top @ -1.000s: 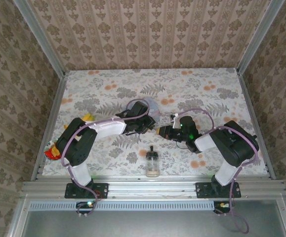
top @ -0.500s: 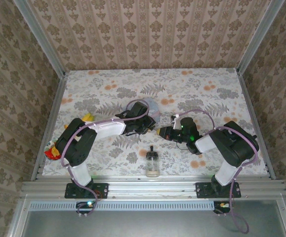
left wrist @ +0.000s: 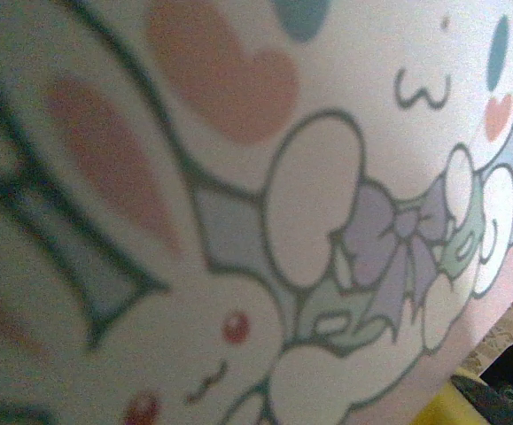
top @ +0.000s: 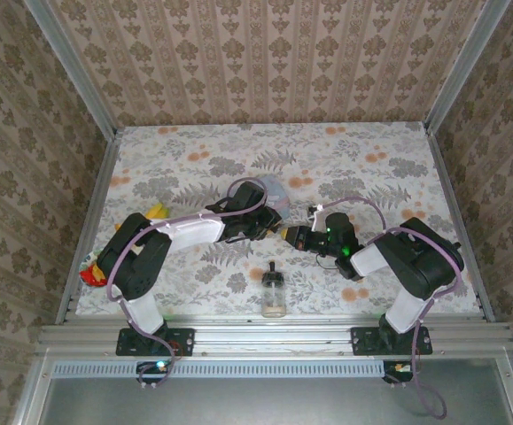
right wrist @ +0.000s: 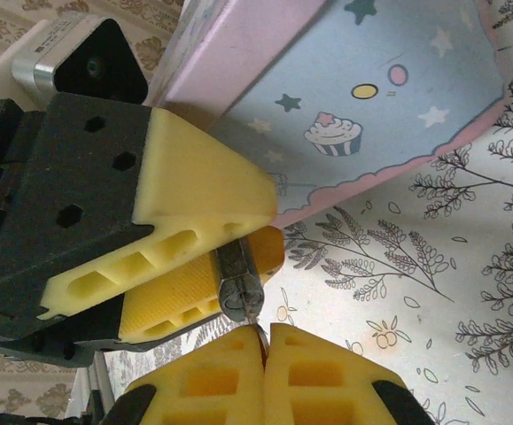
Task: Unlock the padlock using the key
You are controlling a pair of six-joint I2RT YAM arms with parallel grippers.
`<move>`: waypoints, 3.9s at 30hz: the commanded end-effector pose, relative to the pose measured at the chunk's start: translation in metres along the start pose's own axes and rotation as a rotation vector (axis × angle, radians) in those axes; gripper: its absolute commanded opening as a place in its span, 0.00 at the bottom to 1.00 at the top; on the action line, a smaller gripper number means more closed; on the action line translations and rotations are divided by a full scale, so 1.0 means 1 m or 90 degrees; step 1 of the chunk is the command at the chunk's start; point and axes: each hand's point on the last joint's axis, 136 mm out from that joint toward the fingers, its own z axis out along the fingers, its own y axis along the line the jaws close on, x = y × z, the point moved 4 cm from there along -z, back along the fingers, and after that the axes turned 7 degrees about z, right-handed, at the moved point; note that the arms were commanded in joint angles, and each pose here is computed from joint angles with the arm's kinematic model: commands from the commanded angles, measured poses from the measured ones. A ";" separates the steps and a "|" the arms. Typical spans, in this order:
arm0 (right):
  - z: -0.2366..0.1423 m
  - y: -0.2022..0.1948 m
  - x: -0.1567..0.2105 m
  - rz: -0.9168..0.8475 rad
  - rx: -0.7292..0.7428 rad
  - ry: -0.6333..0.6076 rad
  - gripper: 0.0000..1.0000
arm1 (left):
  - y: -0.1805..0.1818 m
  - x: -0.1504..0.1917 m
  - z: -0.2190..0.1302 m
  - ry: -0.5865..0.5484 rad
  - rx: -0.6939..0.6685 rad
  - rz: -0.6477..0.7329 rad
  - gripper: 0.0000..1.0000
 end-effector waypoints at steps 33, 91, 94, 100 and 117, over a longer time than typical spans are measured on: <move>0.010 -0.012 -0.027 0.077 -0.002 -0.140 0.00 | -0.040 0.039 -0.010 0.108 0.088 0.010 0.16; -0.019 -0.008 -0.010 -0.101 0.151 -0.022 0.50 | -0.025 0.026 -0.013 0.057 0.071 0.011 0.15; -0.028 -0.009 -0.008 -0.103 0.167 -0.023 0.52 | -0.023 0.023 -0.013 0.050 0.068 0.010 0.15; -0.044 -0.005 -0.005 -0.107 0.188 -0.028 0.54 | -0.020 0.019 -0.013 0.042 0.064 0.007 0.15; -0.067 0.019 -0.003 -0.089 0.169 -0.025 0.48 | -0.026 0.020 -0.012 0.051 0.072 0.010 0.15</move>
